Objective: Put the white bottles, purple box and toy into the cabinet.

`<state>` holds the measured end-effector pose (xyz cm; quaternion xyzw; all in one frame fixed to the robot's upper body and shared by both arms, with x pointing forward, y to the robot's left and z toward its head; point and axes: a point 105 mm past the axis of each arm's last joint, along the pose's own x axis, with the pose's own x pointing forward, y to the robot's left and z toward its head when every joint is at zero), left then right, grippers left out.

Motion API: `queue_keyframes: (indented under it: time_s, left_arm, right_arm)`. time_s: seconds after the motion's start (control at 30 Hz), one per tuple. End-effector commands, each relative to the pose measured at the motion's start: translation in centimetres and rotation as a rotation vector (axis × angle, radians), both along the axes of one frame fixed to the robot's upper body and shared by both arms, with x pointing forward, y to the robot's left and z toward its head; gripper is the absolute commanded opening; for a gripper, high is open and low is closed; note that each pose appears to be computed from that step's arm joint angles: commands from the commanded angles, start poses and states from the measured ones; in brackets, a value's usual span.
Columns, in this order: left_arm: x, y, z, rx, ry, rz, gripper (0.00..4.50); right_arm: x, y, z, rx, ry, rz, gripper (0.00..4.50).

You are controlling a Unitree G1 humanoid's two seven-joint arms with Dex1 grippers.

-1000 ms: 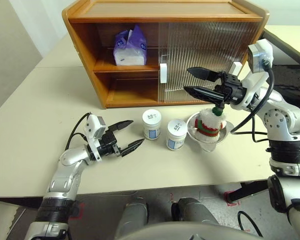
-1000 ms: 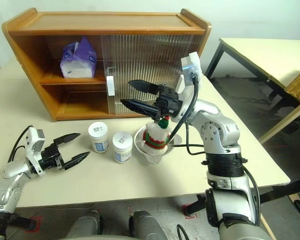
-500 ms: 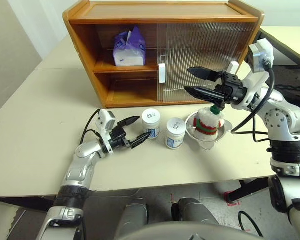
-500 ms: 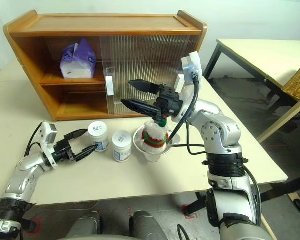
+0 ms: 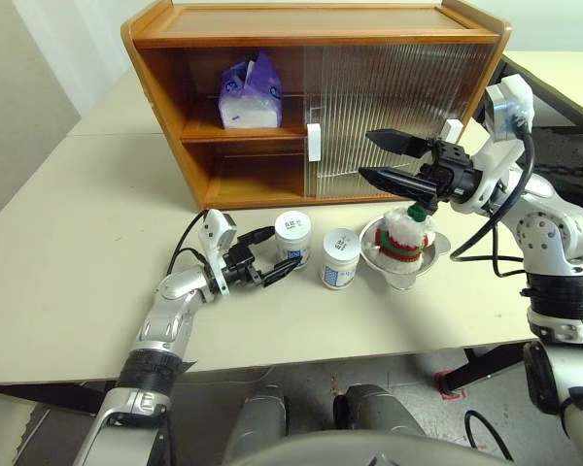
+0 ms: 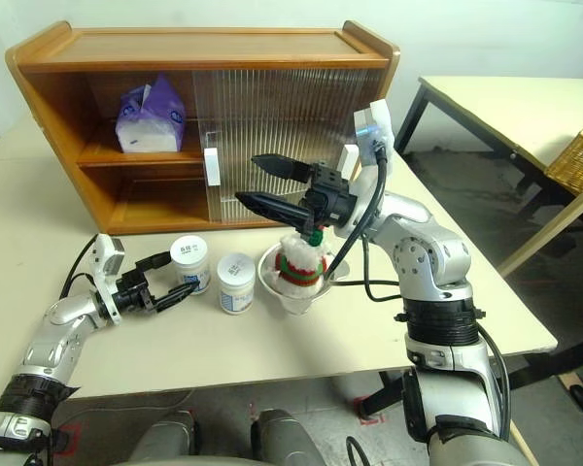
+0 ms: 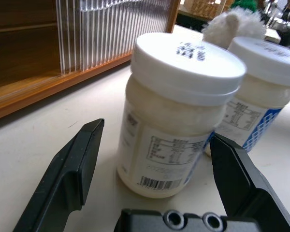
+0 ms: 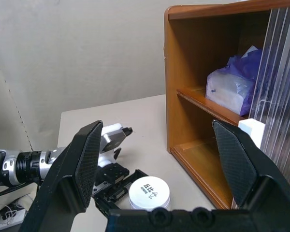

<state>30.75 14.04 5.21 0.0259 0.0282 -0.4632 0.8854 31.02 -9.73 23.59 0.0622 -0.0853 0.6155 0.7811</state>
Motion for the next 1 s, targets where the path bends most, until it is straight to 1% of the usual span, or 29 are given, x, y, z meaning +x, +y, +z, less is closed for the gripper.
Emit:
queue_keyframes:
  time_s: [0.03, 0.23, 0.27, 0.3, 0.37, 0.4, 0.57, 0.67, 0.77, 1.0]
  left_arm:
    - [0.0, -0.2, -0.4, 0.016, 0.002, -0.013, 4.44]
    - [0.1, -0.3, -0.6, 0.011, 0.002, -0.010, 4.44]
    - [0.2, -0.3, -0.6, 0.010, 0.002, -0.009, 4.05]
    - [0.2, -0.3, -0.6, 0.008, 0.002, -0.010, 3.83]
    - [0.2, -0.2, -0.6, 0.003, 0.002, -0.008, 3.17]
    - [0.2, -0.2, -0.6, 0.001, 0.002, -0.008, 3.05]
    - [0.4, 0.2, -0.3, -0.025, -0.010, 0.019, 3.05]
    - [1.1, 0.8, 0.1, -0.055, -0.028, 0.076, 3.05]
    - [2.2, 1.6, 1.3, -0.112, -0.056, 0.149, 3.05]
    - [4.5, 2.7, 4.2, -0.228, -0.110, 0.243, 3.05]
  right_arm:
    - [-0.2, -0.4, 0.2, -0.002, -0.008, -0.013, 4.50]
    - [-0.2, -0.4, 0.2, -0.001, -0.008, -0.015, 4.50]
    - [-0.2, -0.4, 0.2, -0.001, -0.009, -0.015, 4.50]
    - [-0.1, -0.4, 0.2, -0.001, -0.009, -0.015, 4.50]
    - [-0.1, -0.4, 0.2, -0.001, -0.008, -0.015, 4.50]
    - [-0.1, -0.4, 0.2, -0.001, -0.009, -0.015, 4.50]
    - [-0.1, -0.3, 0.2, 0.001, -0.008, -0.014, 4.50]
    - [-0.1, -0.3, 0.1, 0.002, -0.008, -0.013, 4.50]
    - [-0.1, -0.2, 0.1, 0.004, -0.007, -0.011, 4.50]
    - [0.0, 0.0, 0.1, 0.007, -0.006, -0.005, 4.50]
